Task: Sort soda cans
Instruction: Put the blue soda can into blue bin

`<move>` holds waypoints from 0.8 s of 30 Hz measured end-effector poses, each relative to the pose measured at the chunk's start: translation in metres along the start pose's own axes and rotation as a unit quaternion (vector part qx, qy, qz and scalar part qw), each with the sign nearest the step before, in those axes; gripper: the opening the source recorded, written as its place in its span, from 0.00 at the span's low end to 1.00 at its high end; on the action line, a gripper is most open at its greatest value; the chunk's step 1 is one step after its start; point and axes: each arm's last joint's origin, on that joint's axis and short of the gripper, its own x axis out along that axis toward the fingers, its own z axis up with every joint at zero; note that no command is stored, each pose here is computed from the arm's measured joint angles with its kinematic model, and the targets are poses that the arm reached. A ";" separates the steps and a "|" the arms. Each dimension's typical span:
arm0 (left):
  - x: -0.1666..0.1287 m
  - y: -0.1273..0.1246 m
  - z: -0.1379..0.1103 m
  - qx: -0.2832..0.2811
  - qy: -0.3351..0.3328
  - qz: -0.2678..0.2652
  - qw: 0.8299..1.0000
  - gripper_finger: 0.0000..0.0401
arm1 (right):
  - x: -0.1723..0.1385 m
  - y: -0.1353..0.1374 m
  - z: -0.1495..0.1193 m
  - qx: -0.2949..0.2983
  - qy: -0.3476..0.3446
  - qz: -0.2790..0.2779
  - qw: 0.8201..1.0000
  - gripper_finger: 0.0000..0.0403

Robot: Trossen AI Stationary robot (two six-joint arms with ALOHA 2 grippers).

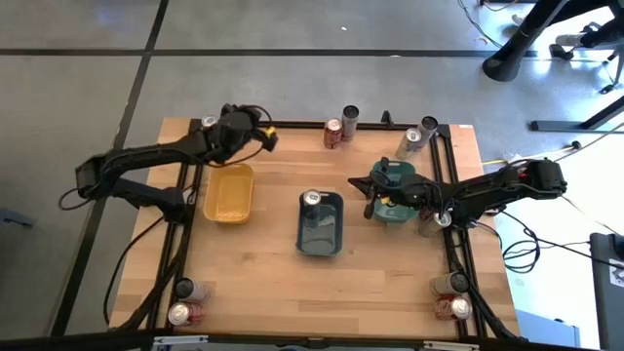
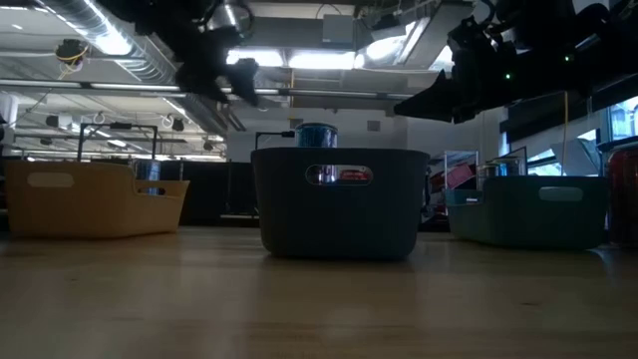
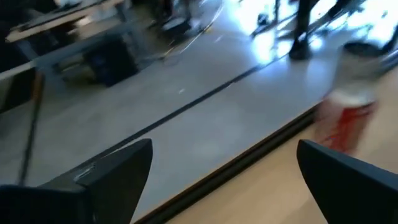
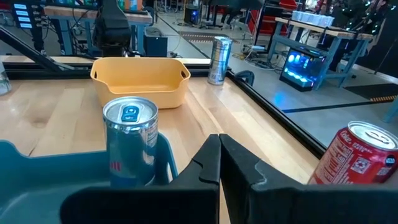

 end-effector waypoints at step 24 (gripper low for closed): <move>-0.007 0.052 0.031 -0.060 0.145 0.039 0.987 0.96 | 0.000 0.000 -0.002 -0.015 0.012 -0.009 1.000 0.01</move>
